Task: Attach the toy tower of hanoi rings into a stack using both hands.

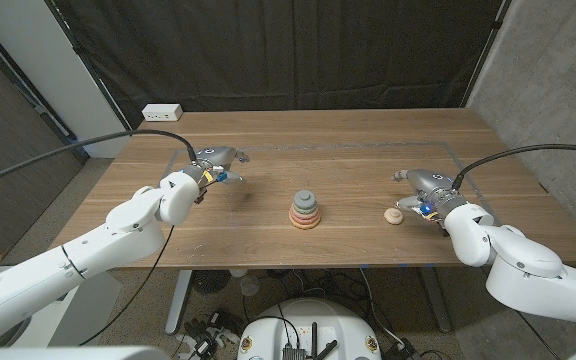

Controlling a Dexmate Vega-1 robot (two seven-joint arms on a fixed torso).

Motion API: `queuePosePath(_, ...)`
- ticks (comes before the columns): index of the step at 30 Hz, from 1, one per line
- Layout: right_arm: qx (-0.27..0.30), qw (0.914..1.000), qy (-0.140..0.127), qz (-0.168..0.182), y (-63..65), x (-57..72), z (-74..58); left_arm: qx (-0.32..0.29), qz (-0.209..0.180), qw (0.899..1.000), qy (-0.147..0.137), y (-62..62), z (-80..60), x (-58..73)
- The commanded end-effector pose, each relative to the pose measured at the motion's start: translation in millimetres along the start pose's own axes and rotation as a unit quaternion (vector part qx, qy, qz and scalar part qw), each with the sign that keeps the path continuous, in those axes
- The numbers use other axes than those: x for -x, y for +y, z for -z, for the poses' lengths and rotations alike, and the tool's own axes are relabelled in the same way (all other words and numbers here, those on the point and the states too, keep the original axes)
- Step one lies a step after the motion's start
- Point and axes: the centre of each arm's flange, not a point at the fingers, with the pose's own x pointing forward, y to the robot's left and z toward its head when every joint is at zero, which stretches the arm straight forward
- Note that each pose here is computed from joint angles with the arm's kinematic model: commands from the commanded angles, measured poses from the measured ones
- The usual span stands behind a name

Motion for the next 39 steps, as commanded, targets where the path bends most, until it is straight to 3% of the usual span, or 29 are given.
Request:
queuePosePath(1,0.010,0.9996,0.021,-0.015,5.5,4.7,-2.8,0.000,0.000,1.000,0.000,1.3,-0.5,0.0)
queuePosePath(39,-0.005,0.9973,0.051,-0.052,35.4,-4.5,-15.3,-0.003,0.002,1.000,-0.003,5.3,3.2,-2.3)
